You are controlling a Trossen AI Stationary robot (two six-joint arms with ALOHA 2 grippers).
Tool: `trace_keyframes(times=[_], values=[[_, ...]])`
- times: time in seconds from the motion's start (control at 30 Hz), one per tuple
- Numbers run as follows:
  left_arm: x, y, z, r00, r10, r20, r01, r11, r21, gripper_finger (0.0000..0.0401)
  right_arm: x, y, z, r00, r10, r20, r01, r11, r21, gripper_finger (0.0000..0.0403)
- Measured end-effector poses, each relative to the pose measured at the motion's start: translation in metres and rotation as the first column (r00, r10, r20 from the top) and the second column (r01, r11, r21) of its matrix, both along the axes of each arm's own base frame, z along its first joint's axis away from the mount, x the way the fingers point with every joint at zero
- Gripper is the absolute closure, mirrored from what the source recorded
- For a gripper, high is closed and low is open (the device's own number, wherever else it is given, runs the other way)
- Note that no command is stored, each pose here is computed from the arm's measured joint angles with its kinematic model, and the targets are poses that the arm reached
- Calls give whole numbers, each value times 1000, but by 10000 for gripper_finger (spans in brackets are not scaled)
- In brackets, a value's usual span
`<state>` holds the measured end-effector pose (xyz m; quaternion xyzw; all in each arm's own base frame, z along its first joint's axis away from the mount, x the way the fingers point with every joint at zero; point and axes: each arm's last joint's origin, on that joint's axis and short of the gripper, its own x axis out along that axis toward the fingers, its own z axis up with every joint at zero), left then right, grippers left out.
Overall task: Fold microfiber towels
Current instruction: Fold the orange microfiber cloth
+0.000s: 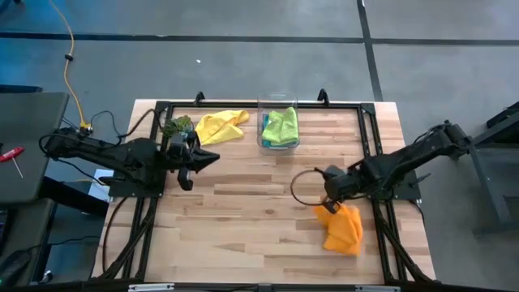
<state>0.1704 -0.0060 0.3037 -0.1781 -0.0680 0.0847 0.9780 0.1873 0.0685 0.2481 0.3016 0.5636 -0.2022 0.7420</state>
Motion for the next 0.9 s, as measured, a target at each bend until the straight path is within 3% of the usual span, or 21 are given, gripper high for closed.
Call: trace_keyframes(times=[0.23,0.37,0.47,0.73,0.9], values=[[-3,4,18,985,10,173,-20,998,55,391,33,-4,75,962,89,259,-30,975,-220,402],[-4,4,25,983,9,183,-23,997,72,378,45,-6,118,918,120,379,37,923,-382,403],[-3,2,32,985,-4,173,-13,995,97,370,52,-10,139,896,144,420,56,902,-428,403],[11,0,36,999,-12,48,5,991,133,340,91,-1,157,814,376,442,-158,877,-455,403],[23,-1,27,991,-10,-136,30,988,151,307,115,11,164,696,573,433,-385,807,-448,403]])
